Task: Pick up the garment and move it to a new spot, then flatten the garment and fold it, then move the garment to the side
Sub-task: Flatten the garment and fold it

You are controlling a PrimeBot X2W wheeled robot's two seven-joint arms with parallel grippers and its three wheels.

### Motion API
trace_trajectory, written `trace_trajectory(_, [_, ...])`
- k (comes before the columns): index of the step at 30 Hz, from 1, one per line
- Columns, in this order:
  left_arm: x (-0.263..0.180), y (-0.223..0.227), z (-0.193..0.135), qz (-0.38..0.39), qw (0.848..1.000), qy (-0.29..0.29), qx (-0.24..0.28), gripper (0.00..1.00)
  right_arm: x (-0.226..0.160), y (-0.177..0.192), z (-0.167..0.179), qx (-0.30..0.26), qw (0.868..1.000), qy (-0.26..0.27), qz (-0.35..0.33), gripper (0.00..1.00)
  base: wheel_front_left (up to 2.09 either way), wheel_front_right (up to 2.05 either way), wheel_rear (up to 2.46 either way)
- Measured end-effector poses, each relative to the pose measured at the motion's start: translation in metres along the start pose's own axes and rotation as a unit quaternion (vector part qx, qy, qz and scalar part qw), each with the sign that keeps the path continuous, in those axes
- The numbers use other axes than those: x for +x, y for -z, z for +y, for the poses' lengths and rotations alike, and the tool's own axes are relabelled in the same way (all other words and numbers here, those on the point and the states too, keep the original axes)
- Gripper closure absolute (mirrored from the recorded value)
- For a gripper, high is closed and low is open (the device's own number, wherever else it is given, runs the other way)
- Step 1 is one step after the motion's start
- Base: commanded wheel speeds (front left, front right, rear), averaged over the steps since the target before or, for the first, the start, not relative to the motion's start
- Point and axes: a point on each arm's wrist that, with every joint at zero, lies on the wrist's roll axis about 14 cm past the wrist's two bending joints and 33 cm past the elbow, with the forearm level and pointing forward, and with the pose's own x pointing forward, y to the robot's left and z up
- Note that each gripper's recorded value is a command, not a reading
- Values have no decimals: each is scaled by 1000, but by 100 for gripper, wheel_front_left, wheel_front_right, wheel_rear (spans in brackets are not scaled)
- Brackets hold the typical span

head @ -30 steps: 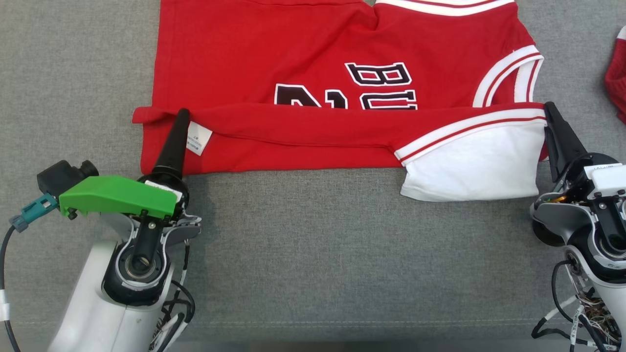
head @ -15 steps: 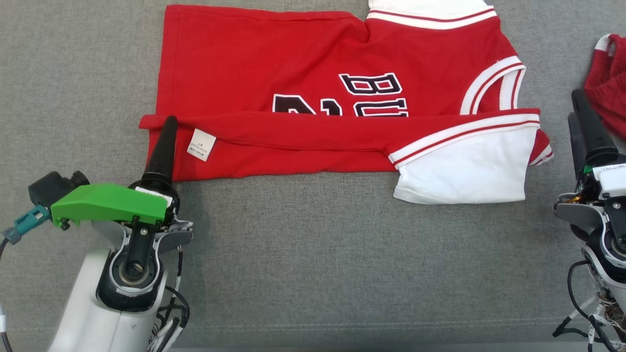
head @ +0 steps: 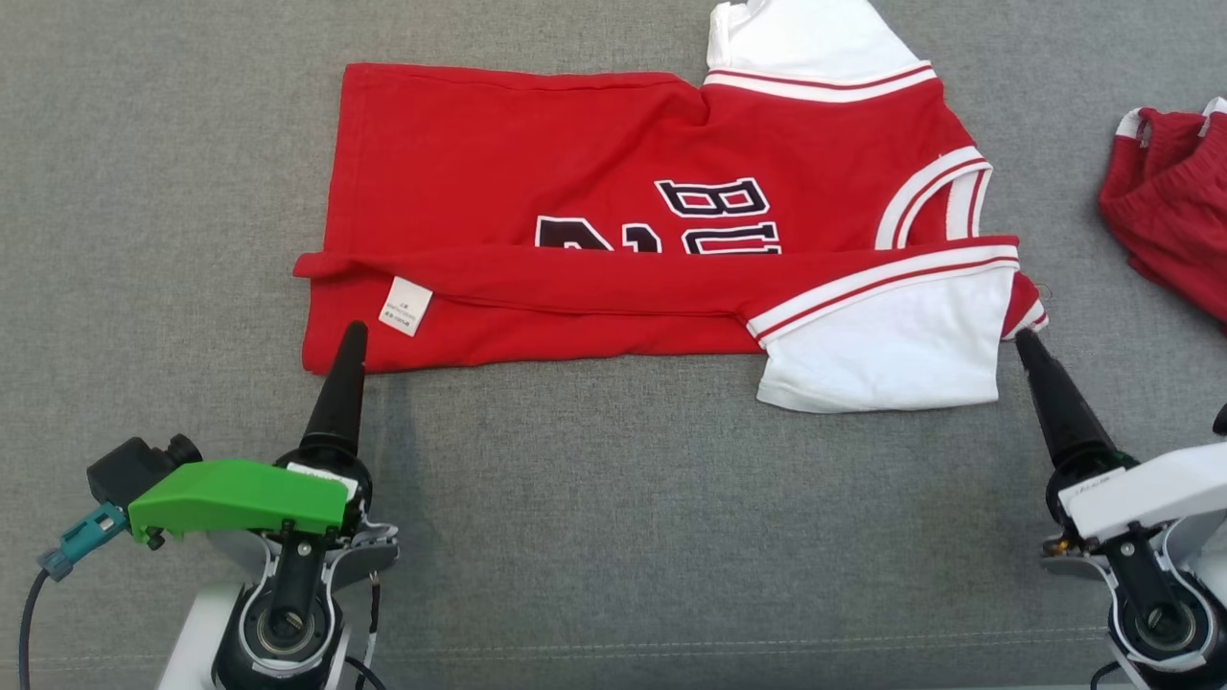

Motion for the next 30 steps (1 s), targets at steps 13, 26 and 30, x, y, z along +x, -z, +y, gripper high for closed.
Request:
trace_trajectory(13, [-11,10,-11,11,1000,17,-5,0,-14,30,-14,14,999,27,28,0,0,0,0])
trace_trajectory(26, [-27,-5,-10,-17,1000,16,-6,0,-5,53,0,44,998,15,51,35,0,0,0])
trace_trajectory(30, [-31,-8,-7,-23,1000,11,-6,0,0,53,5,62,997,10,47,96,0,0,0])
